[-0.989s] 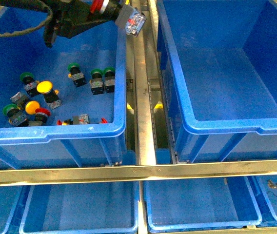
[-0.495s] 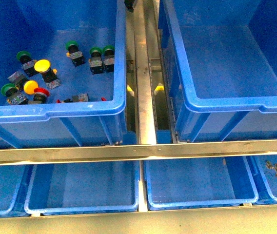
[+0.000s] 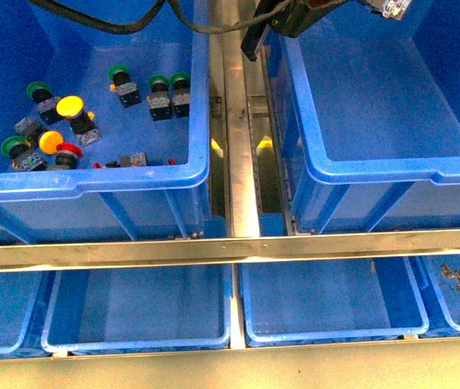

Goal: Pick red and yellow buttons and place in box

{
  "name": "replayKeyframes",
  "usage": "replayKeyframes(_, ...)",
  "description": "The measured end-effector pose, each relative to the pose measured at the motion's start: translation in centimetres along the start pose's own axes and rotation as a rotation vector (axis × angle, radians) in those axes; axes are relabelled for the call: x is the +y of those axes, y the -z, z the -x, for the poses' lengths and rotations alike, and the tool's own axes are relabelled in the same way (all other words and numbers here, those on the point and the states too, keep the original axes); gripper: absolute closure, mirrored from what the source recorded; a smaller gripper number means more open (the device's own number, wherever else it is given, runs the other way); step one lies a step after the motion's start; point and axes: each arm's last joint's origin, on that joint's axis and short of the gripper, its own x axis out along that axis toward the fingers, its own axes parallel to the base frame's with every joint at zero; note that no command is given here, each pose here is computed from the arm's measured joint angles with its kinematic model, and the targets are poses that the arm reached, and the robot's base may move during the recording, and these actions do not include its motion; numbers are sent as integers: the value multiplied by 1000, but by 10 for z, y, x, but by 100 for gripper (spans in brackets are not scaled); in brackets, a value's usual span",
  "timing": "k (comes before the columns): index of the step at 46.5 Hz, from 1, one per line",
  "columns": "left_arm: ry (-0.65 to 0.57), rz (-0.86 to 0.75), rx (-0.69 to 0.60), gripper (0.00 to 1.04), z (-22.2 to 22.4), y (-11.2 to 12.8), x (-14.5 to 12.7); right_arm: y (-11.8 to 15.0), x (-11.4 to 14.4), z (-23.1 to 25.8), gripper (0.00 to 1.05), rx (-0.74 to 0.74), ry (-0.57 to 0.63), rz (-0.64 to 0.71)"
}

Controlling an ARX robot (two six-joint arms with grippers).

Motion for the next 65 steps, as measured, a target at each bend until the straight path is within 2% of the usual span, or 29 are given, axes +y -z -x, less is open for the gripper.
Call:
replayKeyframes(6, -1, 8, -9, 72, 0, -1, 5, 0, 0, 0, 7, 0, 0, 0)
replayKeyframes(9, -1, 10, -21, 72, 2, -4, 8, 1, 2, -3, 7, 267, -70, 36)
replayKeyframes(12, -8, 14, -30, 72, 5, -6, 11, 0, 3, -11, 7, 394, -131, 80)
replayKeyframes(15, -11, 15, -29, 72, 5, -6, 12, -1, 5, -24, 7, 432, -190, 124)
replayKeyframes(19, -16, 18, -29, 72, 6, -6, 14, -6, 7, -47, 7, 409, -271, 214)
replayKeyframes(29, -21, 19, -31, 72, 8, -7, 16, -20, 14, -110, 7, 304, -370, 423)
replayKeyframes(41, -24, 20, -24, 72, 7, -6, 17, -8, 43, -170, 7, 259, -529, 595)
replayKeyframes(49, -29, 22, -26, 72, 5, -7, 19, -5, 57, -191, 7, 214, -565, 654)
replayKeyframes(59, -31, 21, -31, 72, 2, -4, 18, 1, 68, -229, 7, 165, -512, 704)
replayKeyframes(65, -31, 21, -30, 72, 1, -3, 18, -2, 76, -241, 7, 140, -520, 712)
